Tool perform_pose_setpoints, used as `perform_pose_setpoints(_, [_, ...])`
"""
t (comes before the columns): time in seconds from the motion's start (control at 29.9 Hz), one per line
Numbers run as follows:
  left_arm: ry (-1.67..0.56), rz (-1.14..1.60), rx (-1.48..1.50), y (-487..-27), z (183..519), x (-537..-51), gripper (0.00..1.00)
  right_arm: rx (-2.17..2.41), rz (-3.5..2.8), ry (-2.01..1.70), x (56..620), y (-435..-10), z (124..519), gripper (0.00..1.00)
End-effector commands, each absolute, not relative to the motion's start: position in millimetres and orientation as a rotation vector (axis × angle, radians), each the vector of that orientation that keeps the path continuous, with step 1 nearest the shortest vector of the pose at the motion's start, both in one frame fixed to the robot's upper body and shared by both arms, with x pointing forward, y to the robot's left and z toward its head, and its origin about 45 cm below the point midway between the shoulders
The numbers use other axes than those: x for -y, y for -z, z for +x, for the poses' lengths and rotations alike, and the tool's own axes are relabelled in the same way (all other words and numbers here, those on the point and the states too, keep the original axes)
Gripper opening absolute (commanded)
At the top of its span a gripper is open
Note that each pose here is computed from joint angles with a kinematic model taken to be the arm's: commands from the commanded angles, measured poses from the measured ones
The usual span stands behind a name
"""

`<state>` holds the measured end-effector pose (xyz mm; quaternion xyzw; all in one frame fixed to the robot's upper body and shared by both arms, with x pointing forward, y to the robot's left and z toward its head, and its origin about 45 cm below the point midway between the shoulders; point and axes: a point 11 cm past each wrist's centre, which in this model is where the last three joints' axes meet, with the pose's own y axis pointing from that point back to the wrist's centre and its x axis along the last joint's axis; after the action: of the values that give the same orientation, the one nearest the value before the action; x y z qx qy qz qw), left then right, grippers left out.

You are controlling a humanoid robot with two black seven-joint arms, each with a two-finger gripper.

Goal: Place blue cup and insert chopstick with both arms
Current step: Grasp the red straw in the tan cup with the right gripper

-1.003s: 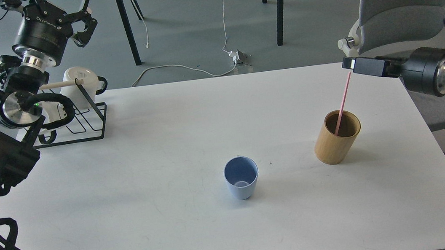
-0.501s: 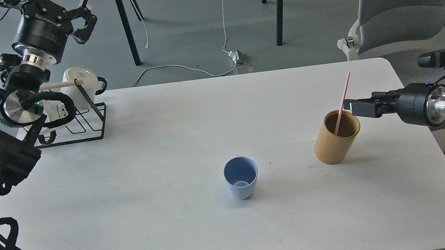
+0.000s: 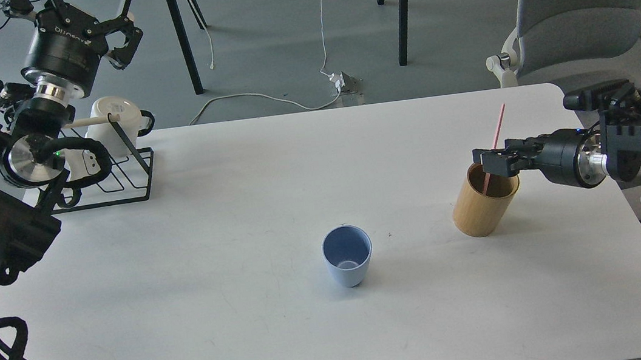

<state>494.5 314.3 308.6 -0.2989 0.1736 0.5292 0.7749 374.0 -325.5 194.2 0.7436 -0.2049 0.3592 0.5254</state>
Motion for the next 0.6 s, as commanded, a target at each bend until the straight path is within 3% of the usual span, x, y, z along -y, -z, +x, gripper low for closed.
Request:
perform_pose_setpoints(0.0, [-1.148,-0.646,-0.375,-308.2,494.6,-314.8,0.99,0.512,1.763,-0.861,329.0,-192.1,378.8,0.45])
perform_pose_setpoints(0.13, [-1.154,-0.642,-0.378,-305.6,494.1,-316.3,0.99,0.508,1.77,-0.862,325.5,-190.6,378.7,0.22])
perform_pose_setpoints(0.3, [-1.156,-0.64,-0.376,-305.5,494.1,-317.4,0.99,0.514,1.769,-0.868,325.2,-192.5,380.0,0.05])
perform_pose_setpoints(0.57, [-1.156,-0.64,-0.376,-305.5,494.1,-317.4,0.99,0.52,1.782,-0.906,318.4,-201.9,380.6,0.01])
